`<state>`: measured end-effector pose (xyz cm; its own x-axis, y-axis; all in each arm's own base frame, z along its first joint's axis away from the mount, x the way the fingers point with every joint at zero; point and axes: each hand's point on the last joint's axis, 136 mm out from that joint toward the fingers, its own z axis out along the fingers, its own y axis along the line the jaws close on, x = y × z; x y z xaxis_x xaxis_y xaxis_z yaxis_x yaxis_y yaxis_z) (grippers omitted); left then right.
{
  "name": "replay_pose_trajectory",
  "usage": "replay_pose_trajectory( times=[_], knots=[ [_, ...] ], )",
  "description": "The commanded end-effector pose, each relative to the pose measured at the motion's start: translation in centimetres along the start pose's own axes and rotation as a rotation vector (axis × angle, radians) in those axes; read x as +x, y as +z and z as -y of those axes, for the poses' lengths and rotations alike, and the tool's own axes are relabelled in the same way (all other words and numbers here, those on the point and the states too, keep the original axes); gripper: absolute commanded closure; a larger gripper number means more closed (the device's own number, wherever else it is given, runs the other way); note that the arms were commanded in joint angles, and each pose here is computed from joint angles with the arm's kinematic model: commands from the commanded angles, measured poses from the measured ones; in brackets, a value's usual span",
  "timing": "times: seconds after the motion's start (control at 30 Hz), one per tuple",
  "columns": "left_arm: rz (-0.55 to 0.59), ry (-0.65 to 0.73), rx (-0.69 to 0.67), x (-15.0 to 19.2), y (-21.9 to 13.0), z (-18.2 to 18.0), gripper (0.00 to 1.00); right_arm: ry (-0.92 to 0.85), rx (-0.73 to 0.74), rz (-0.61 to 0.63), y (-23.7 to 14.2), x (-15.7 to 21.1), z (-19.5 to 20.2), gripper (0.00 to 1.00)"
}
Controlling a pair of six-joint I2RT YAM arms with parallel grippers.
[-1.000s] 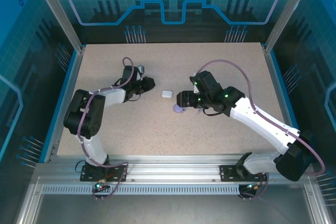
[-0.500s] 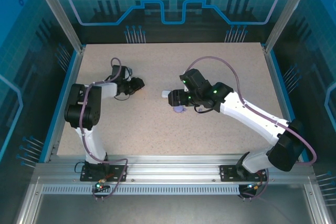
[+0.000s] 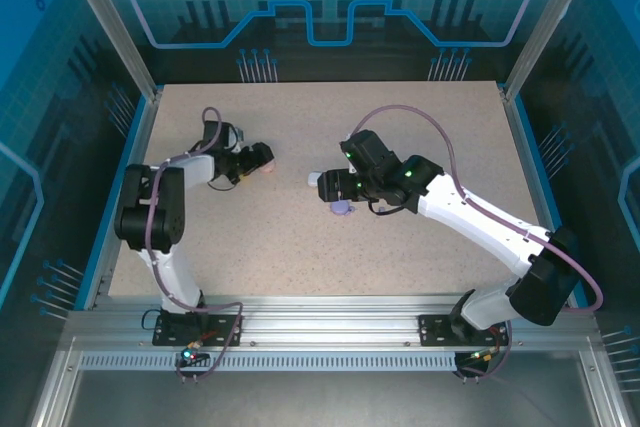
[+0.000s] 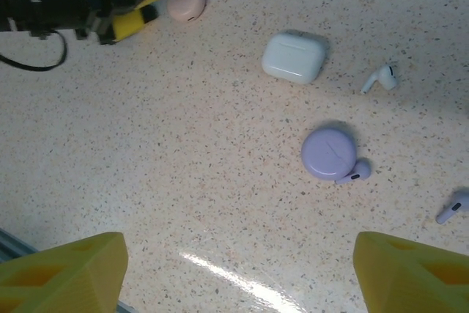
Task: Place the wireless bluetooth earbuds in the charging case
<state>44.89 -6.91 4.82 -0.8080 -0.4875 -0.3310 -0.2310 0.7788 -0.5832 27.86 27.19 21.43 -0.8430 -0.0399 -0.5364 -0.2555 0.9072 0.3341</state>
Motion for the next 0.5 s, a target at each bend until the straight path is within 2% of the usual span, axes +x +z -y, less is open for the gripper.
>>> replay_pose_trajectory(
  times=[0.0,0.27,0.47],
  knots=[
    [0.086,0.055,-0.018,-2.7,-4.3,1.5,0.01,-0.023,-0.004,0.046,-1.5,-1.1,-0.6,0.15],
    [0.306,-0.001,-0.015,-5.9,-11.7,4.8,0.01,-0.021,0.043,0.042,-0.5,-1.4,0.2,0.00],
    [0.445,0.014,0.082,-7.0,-16.6,7.9,0.01,-0.001,0.078,0.018,0.8,-1.1,0.8,0.00]
  ],
)
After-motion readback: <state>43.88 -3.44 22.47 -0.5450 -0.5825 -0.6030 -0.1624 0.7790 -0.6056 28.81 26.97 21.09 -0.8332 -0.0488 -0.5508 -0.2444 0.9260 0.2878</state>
